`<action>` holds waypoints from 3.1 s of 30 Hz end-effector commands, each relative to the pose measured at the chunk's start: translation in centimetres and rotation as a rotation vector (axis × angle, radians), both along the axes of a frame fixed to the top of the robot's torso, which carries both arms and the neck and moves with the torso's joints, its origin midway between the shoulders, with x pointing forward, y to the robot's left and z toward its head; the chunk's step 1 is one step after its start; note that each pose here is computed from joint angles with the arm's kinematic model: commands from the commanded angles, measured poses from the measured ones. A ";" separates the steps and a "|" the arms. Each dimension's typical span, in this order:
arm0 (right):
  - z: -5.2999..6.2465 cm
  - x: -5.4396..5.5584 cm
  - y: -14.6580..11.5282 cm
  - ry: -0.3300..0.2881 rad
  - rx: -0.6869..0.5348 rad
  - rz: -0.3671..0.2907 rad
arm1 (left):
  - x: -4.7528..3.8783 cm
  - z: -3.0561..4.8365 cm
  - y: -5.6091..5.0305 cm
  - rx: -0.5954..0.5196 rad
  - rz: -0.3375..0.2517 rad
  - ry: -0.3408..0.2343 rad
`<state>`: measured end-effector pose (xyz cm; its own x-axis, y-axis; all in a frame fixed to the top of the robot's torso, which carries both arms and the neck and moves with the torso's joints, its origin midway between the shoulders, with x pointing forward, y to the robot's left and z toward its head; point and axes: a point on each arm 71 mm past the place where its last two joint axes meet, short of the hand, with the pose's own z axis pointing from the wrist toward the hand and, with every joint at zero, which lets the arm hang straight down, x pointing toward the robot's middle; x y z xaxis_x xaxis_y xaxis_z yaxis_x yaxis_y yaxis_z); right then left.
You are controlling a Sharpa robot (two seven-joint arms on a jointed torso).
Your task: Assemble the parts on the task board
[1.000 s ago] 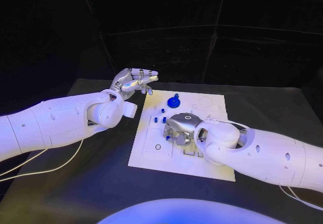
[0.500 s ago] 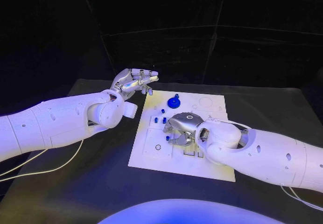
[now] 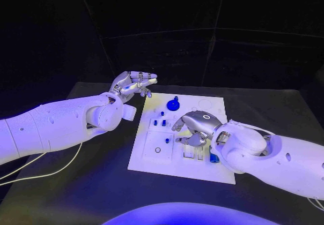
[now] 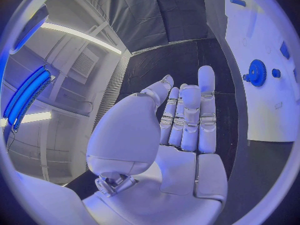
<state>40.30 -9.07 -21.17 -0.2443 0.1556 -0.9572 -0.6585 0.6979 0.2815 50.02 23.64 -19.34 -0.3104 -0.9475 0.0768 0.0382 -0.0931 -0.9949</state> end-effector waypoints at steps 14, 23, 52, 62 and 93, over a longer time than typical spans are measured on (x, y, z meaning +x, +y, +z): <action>1.5 4.4 -7.5 0.068 -0.157 -0.199 | 0.03 0.12 0.0 -0.010 -0.011 -0.004; 0.7 5.1 -7.2 0.117 -0.216 -0.179 | 0.04 0.10 -0.1 -0.010 -0.014 -0.002; 0.7 5.6 -6.3 0.076 -0.212 -0.174 | 0.07 0.07 -0.1 -0.009 -0.014 0.000; 1.9 4.5 -6.2 -0.002 -0.137 -0.161 | 0.08 0.07 0.0 -0.008 -0.011 0.000; 1.3 -0.7 4.6 0.072 0.013 0.146 | 0.30 0.03 -0.9 -0.012 -0.022 -0.003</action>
